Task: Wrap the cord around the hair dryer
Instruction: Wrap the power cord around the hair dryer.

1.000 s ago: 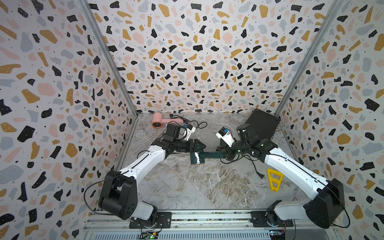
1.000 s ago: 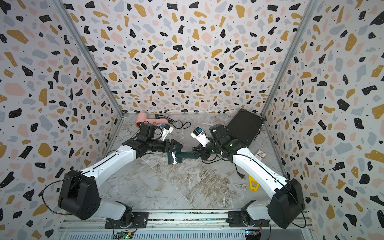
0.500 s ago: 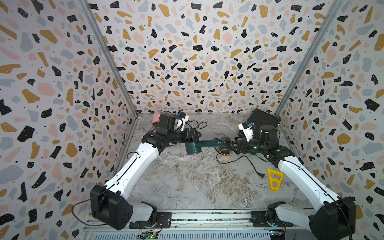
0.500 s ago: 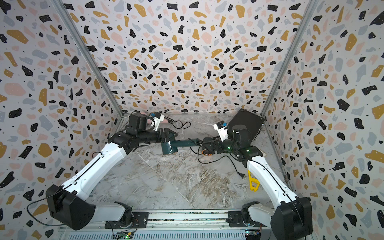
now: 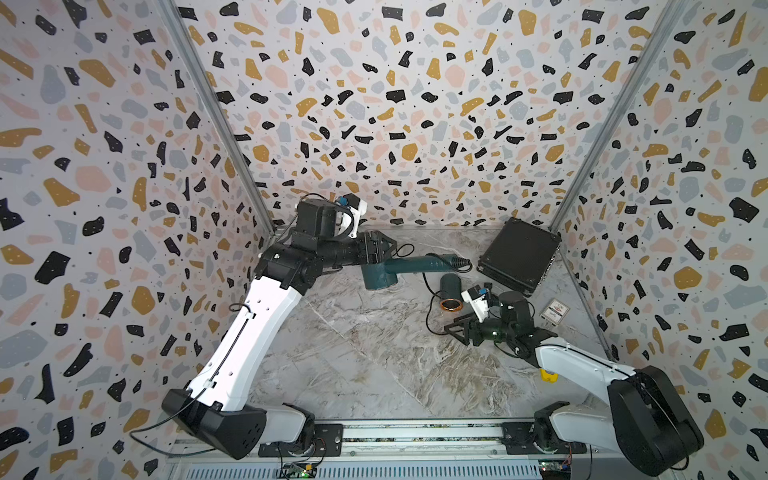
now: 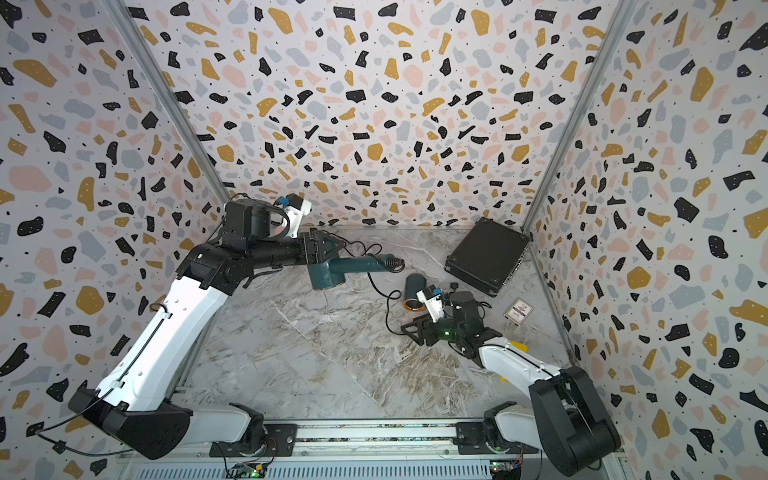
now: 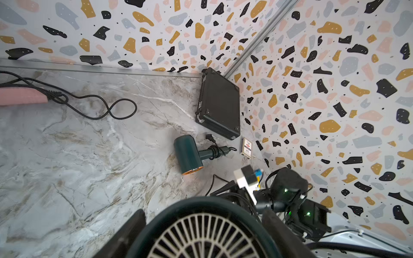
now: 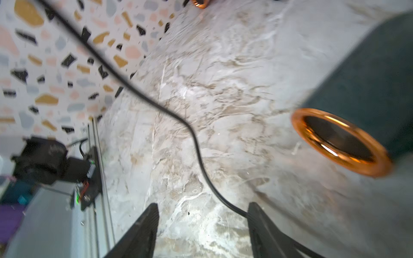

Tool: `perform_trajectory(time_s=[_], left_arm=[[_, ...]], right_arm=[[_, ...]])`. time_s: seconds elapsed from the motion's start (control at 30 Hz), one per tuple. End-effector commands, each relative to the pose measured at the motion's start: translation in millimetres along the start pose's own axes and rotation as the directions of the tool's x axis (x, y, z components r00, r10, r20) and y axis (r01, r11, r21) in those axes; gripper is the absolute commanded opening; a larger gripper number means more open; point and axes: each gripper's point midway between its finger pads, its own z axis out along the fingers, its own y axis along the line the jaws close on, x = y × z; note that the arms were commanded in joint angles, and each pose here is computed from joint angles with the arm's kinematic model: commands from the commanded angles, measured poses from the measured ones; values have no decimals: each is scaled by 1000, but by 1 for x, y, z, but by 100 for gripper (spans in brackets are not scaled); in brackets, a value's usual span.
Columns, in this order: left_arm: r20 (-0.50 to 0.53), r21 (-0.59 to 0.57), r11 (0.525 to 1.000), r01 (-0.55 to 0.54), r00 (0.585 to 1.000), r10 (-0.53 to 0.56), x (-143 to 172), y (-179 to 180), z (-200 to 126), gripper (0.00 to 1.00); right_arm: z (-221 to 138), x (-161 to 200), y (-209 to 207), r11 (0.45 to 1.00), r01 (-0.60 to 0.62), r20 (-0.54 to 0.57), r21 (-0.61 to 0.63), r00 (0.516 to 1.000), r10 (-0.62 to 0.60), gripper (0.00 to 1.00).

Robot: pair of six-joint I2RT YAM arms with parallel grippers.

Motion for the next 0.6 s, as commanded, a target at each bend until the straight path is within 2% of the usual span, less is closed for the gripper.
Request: perform_trajectory(time_s=[0.0,0.23,0.47,0.57], left_arm=[[49,91,996,12,999,-17,-22,-18,-3,0],[69,118,993,31,997,-39,-36,-18,-3,0],[68,115,992,51,996,-59,-41,-9,-4,0],[71,122,991,53,996,-62,-43,-8,-3,0]], right_arm=[[3,-44,9,991,129,191,-34,974,-120,72],[38,-35,-9,994,96,230,-53,970,-82,71],[57,-18,-12,993,73,175,-88,983,-56,71],[61,-11,-15,995,69,112,-74,992,-61,72]])
